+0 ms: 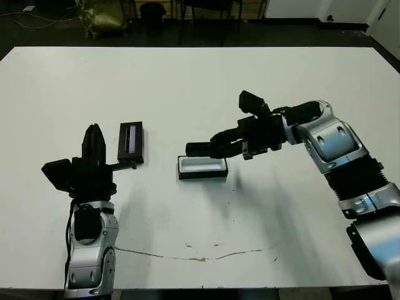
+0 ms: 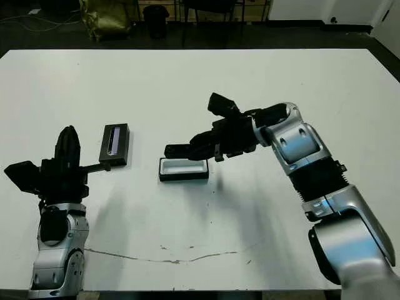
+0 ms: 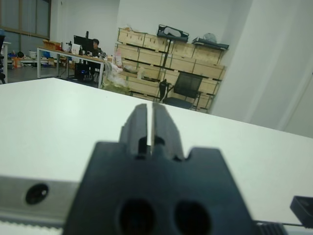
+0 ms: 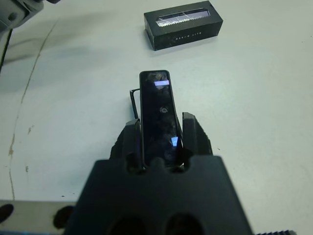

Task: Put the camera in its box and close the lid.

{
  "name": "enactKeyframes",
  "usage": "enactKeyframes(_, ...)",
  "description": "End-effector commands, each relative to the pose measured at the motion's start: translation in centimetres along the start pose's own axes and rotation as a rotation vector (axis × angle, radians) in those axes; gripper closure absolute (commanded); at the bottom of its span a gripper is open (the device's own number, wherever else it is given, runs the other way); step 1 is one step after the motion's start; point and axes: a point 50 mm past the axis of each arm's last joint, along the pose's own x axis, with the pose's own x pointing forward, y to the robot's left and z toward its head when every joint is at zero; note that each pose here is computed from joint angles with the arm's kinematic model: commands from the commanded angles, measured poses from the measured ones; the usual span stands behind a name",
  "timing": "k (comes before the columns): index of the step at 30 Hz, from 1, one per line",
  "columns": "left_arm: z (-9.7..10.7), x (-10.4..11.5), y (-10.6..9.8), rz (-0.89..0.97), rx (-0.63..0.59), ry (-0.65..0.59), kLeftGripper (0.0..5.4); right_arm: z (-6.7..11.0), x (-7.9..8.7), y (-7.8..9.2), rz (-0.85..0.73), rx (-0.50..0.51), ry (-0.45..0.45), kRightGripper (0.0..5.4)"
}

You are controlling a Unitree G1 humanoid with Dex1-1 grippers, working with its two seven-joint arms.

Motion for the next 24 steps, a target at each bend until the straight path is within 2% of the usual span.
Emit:
enactKeyframes(1,-0.61,-0.32,0.19,0.018,-0.004,0.039,5.4,0.4,0.27,-0.05,-0.001,-0.035,0.02,4.76)
enactKeyframes(14,-0.68,-0.33,0.13,0.013,0.005,0.035,5.4,0.07,0.58,-0.36,-0.032,-0.103,0.096,4.76)
enactKeyframes(24,-0.67,-0.37,0.04,0.016,-0.001,0.034,5.4,0.12,1.21,-0.55,0.003,-0.122,0.117,4.76)
